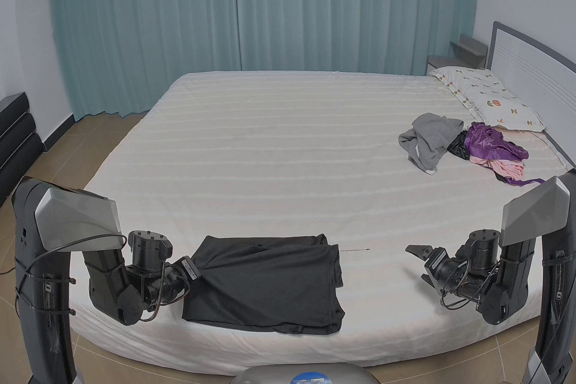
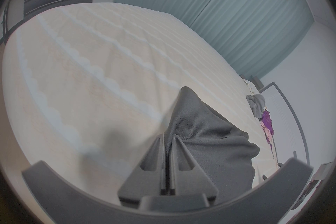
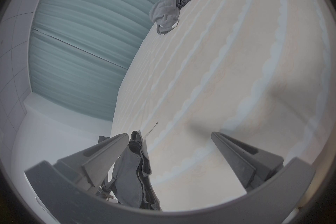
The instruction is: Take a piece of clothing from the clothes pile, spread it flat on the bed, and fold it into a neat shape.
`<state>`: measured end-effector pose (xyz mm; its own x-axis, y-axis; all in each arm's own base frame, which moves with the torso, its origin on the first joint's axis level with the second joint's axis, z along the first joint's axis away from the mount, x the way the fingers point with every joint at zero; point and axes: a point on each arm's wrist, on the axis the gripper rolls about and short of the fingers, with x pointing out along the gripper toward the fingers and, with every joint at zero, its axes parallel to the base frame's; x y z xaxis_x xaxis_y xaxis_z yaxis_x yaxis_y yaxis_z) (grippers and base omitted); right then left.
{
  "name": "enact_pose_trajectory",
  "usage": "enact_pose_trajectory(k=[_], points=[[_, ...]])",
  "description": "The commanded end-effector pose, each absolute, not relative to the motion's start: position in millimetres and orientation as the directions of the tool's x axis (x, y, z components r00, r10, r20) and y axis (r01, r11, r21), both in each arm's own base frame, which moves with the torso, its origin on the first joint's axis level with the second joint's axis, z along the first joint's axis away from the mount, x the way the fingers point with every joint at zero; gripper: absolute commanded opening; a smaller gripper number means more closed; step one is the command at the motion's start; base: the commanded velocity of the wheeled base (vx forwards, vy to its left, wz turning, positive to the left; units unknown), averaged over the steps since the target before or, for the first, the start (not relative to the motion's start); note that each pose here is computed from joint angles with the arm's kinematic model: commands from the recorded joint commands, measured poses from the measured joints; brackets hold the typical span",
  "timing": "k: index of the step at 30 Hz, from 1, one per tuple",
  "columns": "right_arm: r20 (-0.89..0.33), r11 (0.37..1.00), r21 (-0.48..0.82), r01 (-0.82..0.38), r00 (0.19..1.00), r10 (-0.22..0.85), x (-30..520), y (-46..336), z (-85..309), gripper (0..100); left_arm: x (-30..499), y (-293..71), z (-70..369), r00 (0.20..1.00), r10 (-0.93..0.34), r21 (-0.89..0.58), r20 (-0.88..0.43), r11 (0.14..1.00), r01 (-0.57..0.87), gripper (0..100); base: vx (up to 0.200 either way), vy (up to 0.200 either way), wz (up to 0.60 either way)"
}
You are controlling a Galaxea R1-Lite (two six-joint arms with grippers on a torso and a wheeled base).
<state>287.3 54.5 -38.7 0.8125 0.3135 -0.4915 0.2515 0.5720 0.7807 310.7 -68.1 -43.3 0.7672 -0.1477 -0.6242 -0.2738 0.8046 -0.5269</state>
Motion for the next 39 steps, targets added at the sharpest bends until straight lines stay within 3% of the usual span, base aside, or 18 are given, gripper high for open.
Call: enact_pose_trajectory(k=[1, 17, 18, 29, 35, 39], points=[[-0.482, 0.571, 0.785, 0.243, 0.818, 0.315, 288, 55, -38, 100, 308, -70, -43, 0.764, -0.141, -0.519, -0.629, 0.808, -0.279, 0, 0.000, 0.000, 0.00], [-0.482, 0.571, 0.785, 0.243, 0.818, 0.315, 288, 55, -38, 100, 300, -74, -48, 0.745, -0.123, -0.489, -0.655, 0.821, -0.295, 0, 0.000, 0.000, 0.00], [-0.482, 0.571, 0.785, 0.243, 0.818, 0.315, 288, 55, -38, 100, 300, -74, -48, 0.745, -0.123, -0.489, -0.655, 0.821, -0.295, 100, 0.000, 0.000, 0.00], [-0.483, 0.572, 0.783, 0.243, 0.817, 0.315, 288, 55, -38, 100, 301, -71, -45, 0.755, -0.117, -0.499, -0.645, 0.813, -0.300, 100, 0.000, 0.000, 0.00], [-0.488, 0.583, 0.776, 0.238, 0.814, 0.316, 287, 57, -40, 100, 308, -63, -24, 0.801, -0.110, -0.586, -0.589, 0.740, -0.329, 100, 0.000, 0.000, 0.00], [-0.433, 0.596, 0.770, 0.230, 0.873, 0.223, 288, 52, -18, 100, 312, -52, -8, 0.843, -0.065, -0.607, -0.533, 0.724, -0.328, 100, 0.000, 0.000, 0.00]])
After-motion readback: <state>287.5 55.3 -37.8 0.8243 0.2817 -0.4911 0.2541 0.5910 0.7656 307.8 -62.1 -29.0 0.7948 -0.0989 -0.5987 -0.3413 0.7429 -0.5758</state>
